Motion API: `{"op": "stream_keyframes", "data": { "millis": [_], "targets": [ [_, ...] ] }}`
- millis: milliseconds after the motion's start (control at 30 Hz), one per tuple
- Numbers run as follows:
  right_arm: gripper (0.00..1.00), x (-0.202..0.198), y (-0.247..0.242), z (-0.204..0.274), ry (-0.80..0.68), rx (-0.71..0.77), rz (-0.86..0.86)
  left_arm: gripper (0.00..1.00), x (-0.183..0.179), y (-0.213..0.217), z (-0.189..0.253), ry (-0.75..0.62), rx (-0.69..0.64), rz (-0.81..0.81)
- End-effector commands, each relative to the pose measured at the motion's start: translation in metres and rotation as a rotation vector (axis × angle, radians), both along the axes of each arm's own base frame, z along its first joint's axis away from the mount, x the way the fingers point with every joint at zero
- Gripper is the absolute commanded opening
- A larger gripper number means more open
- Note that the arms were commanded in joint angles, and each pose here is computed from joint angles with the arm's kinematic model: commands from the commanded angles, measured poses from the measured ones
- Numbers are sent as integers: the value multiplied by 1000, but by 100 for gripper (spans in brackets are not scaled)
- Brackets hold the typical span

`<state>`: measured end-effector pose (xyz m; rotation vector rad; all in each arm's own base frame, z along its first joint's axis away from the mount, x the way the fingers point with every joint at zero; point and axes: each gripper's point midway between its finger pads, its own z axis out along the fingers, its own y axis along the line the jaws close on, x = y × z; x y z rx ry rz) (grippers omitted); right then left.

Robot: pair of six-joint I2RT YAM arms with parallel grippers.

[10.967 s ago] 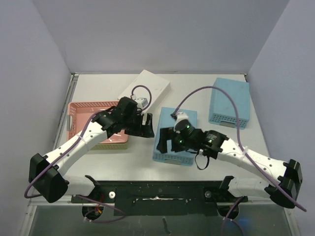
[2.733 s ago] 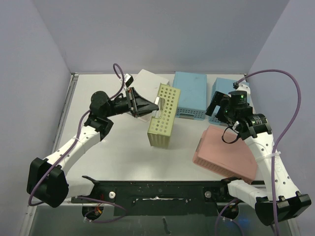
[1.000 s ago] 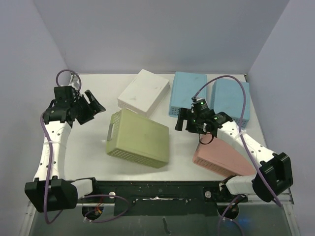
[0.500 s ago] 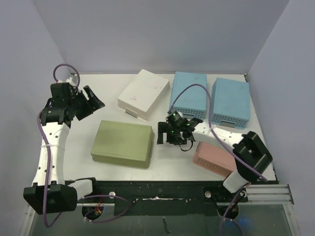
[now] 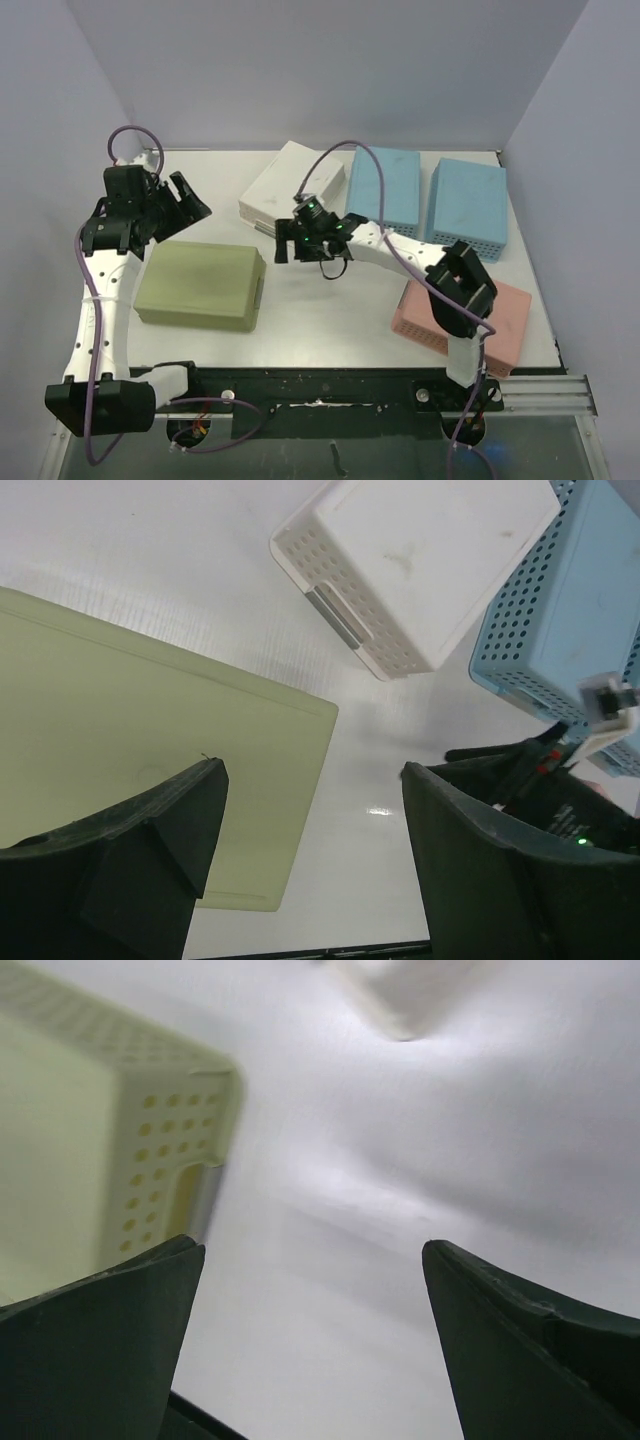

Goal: Turn the large container upside down

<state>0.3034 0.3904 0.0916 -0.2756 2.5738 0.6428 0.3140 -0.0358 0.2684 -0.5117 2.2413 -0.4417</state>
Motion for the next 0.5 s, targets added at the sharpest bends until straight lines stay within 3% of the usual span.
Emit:
{"op": "stream_keyframes", "data": {
  "millis": [0,67,200,467],
  "targets": [
    [98,37,-115,54,-156,-109,-228,70,5,-8,11,-56,9,-34],
    [98,36,-172,61,-183,-197,-341,66,7,-30,15,-85,12,-133],
    [98,22,-268,81,-209,-297,-571,67,6,-81,25,-157,71,-264],
    [98,-12,-362,150,-344,-183,-900,69,-22,-192,10,-182,126,-488]
  ]
}}
